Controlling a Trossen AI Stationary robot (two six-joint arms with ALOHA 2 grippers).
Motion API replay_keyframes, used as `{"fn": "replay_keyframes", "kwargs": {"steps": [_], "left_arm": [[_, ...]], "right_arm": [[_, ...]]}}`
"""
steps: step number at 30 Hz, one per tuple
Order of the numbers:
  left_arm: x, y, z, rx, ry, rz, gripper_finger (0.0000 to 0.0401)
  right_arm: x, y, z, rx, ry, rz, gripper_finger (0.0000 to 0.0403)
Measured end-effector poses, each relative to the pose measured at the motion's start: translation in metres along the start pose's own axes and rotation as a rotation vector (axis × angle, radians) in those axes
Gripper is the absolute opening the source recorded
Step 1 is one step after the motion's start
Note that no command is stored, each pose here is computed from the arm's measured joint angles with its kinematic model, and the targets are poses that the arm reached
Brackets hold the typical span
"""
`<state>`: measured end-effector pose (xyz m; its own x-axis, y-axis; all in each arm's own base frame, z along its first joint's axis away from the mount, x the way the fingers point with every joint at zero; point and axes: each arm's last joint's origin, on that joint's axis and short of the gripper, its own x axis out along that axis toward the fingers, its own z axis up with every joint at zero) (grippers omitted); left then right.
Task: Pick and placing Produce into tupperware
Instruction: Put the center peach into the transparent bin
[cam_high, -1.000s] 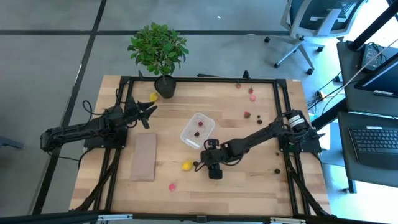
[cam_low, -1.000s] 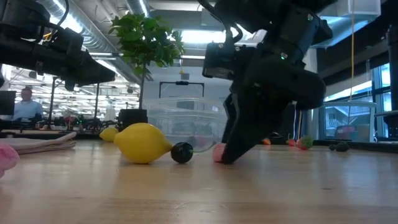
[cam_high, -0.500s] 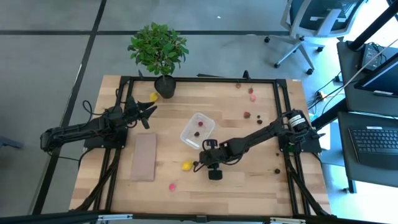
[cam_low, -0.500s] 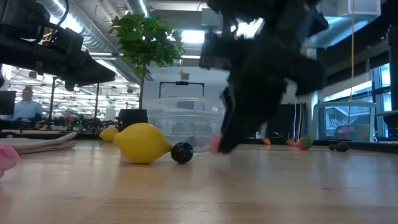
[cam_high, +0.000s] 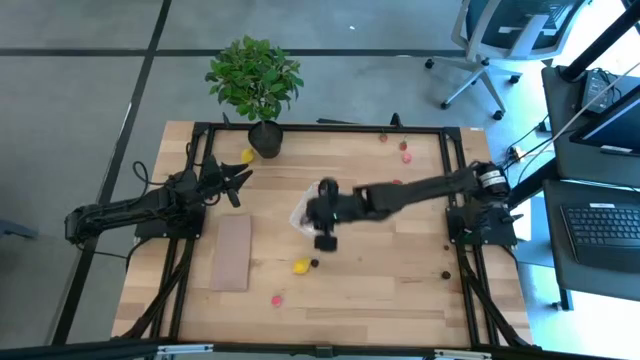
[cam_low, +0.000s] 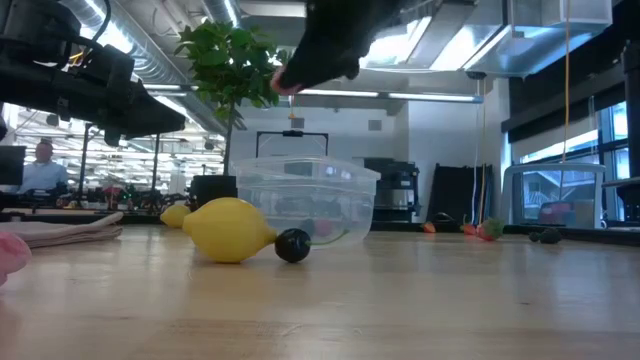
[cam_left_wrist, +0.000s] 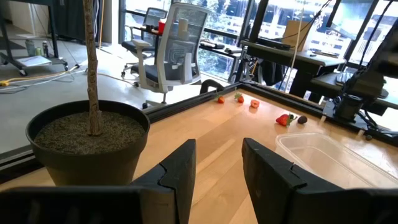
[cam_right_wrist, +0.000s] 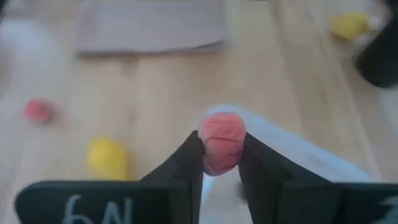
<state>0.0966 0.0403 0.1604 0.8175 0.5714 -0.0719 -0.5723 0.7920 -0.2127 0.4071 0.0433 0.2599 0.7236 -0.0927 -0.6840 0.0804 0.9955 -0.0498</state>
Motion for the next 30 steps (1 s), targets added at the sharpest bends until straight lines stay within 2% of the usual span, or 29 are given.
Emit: {"fn": "replay_keyframes", "kwargs": {"steps": [4, 7, 11, 19, 23, 30], "left_arm": [[0.0, 0.0, 0.0, 0.0, 0.0, 0.0, 0.0124], [0.0, 0.0, 0.0, 0.0, 0.0, 0.0, 0.0124], [0.0, 0.0, 0.0, 0.001, -0.001, 0.0, 0.0124], [0.0, 0.0, 0.0, 0.003, 0.0, 0.0, 0.0124], [0.0, 0.0, 0.0, 0.003, 0.0, 0.0, 0.0124], [0.0, 0.0, 0.0, 0.002, 0.0, 0.0, 0.0124]], "right_arm": [[0.012, -0.033, -0.014, 0.104, 0.066, -0.054, 0.0088], [0.02, -0.045, -0.03, 0.17, 0.13, -0.062, 0.0088], [0.026, -0.05, -0.045, 0.227, 0.171, -0.027, 0.0095], [0.029, -0.049, -0.051, 0.213, 0.17, -0.021, 0.0123], [0.028, -0.049, -0.046, 0.198, 0.126, -0.015, 0.0154], [0.027, -0.043, -0.044, 0.179, 0.107, 0.007, 0.0236]]}}
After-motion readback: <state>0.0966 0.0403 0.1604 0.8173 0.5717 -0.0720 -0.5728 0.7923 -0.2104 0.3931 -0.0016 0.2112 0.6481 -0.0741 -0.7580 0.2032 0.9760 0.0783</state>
